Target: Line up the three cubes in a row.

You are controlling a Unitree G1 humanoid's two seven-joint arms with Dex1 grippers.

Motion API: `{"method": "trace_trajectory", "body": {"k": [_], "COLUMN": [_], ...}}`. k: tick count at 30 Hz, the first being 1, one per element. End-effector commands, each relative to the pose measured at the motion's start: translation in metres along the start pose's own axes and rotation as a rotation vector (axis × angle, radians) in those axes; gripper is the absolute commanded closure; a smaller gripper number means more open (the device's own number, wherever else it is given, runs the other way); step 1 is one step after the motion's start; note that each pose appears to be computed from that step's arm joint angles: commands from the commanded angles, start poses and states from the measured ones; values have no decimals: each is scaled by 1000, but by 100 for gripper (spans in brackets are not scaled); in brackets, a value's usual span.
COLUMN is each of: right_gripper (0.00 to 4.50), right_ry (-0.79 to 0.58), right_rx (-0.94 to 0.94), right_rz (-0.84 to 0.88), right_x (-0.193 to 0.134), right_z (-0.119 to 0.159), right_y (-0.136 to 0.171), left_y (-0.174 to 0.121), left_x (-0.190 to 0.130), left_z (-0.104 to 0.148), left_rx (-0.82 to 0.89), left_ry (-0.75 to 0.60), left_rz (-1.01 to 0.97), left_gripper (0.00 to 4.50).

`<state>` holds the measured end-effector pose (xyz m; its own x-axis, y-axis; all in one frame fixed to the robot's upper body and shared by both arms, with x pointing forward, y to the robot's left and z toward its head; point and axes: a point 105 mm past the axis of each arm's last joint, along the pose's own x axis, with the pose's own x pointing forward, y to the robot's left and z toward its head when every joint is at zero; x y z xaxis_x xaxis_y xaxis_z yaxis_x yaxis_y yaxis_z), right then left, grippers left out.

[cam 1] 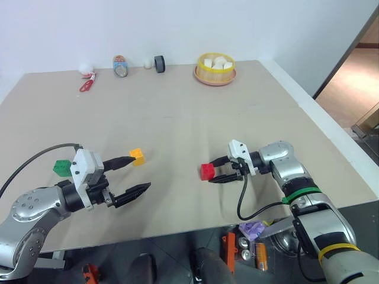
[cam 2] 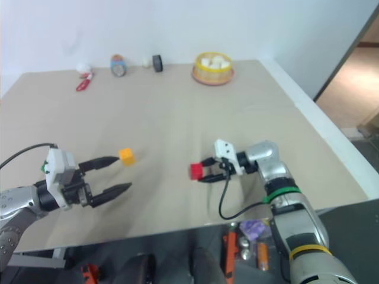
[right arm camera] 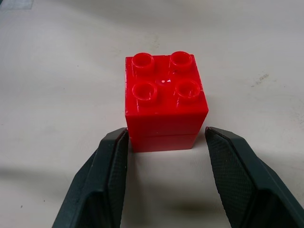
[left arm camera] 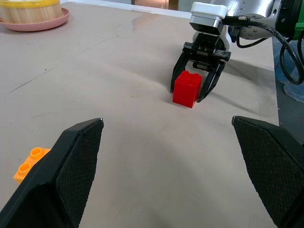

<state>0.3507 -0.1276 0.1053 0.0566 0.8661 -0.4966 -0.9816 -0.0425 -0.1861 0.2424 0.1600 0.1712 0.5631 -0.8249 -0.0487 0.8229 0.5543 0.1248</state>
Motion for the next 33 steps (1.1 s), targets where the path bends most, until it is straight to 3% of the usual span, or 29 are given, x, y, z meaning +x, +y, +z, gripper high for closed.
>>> {"method": "trace_trajectory", "body": {"k": [1,9,17,20,23,27,33], "right_gripper": [188,188,188,188,188,188,188], "right_ry": [38,91,-218,-373,-488,-540,-568], "right_rx": [9,-27,-94,-108,-119,-111,-93], "right_rz": [20,-79,-345,-389,-363,-300,-187], "right_x": [-28,-82,-97,-84,-56,-26,1], "right_z": [3,17,97,132,157,166,170], "right_y": [1,-5,-56,-66,-60,-42,-11], "left_y": [-5,-6,8,15,33,43,56], "left_x": [-3,-38,-65,-74,-97,-114,-131], "left_z": [8,-13,-39,-55,-77,-89,-93], "left_rx": [3,-166,-271,-279,-304,-314,-322], "left_ry": [-29,-11,-24,12,69,110,118], "left_rz": [10,208,562,704,968,1134,1225], "left_gripper": [0,0,0,0,0,0,0]}}
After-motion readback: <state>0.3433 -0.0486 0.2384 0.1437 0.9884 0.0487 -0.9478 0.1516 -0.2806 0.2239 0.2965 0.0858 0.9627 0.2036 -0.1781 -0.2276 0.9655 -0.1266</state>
